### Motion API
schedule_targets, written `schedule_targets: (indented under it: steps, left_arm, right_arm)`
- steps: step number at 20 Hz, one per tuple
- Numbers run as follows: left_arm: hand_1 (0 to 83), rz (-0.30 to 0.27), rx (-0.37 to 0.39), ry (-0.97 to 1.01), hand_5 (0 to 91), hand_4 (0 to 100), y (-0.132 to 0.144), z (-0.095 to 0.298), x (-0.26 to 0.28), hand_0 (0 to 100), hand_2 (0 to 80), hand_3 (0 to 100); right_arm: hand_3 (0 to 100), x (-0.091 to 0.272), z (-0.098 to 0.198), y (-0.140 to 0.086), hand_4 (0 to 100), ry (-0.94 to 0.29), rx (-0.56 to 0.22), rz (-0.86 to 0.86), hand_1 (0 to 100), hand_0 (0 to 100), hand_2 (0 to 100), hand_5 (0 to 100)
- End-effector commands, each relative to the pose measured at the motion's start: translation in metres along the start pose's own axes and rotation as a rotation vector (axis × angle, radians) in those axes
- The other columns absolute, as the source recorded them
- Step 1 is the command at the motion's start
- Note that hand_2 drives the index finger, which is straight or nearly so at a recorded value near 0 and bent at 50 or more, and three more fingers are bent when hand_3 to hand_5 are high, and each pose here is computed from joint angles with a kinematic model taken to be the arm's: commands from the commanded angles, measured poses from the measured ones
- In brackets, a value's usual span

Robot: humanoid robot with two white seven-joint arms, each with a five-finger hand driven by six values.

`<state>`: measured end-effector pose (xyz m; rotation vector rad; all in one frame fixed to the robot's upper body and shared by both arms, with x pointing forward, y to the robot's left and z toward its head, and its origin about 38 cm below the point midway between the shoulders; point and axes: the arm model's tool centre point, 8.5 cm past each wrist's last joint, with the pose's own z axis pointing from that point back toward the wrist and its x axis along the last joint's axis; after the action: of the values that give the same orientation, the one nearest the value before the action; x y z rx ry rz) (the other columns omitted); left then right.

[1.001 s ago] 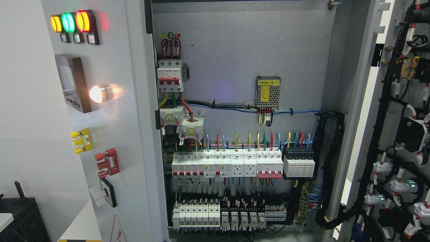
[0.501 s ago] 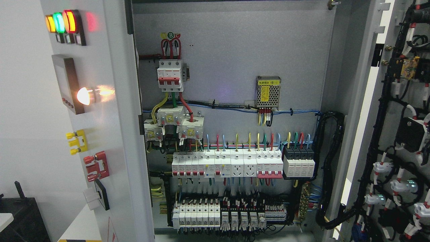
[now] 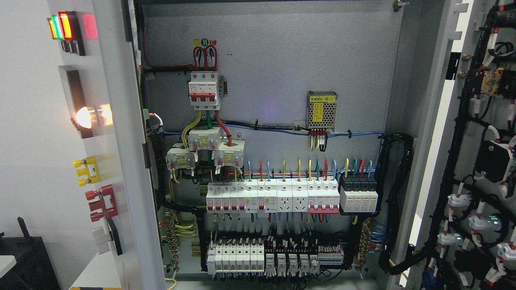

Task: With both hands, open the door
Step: 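Keep pushing the indicator-light door farther open with the right hand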

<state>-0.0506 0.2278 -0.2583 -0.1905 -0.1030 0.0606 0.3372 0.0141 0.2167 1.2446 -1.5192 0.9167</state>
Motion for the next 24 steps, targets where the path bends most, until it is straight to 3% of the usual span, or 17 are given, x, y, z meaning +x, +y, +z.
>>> schedule_targets:
  steps: [1, 21, 24]
  left_arm:
    - [0.0, -0.008, 0.003, -0.027, 0.0, 4, 0.002, -0.001, 0.009, 0, 0.0, 0]
    - [0.0, -0.007, 0.003, -0.026, 0.0, 4, 0.002, -0.001, 0.009, 0, 0.0, 0]
    - [0.0, -0.008, 0.003, -0.027, 0.0, 4, 0.002, -0.001, 0.009, 0, 0.0, 0]
  right_arm:
    - [0, -0.003, -0.011, 0.013, 0, -0.004, 0.038, -0.013, 0, 0, 0, 0]
    - [0, -0.003, -0.036, 0.032, 0, 0.001, 0.095, 0.027, 0, 0, 0, 0]
    - [0, -0.004, -0.043, 0.034, 0, -0.001, 0.066, 0.032, 0, 0, 0, 0]
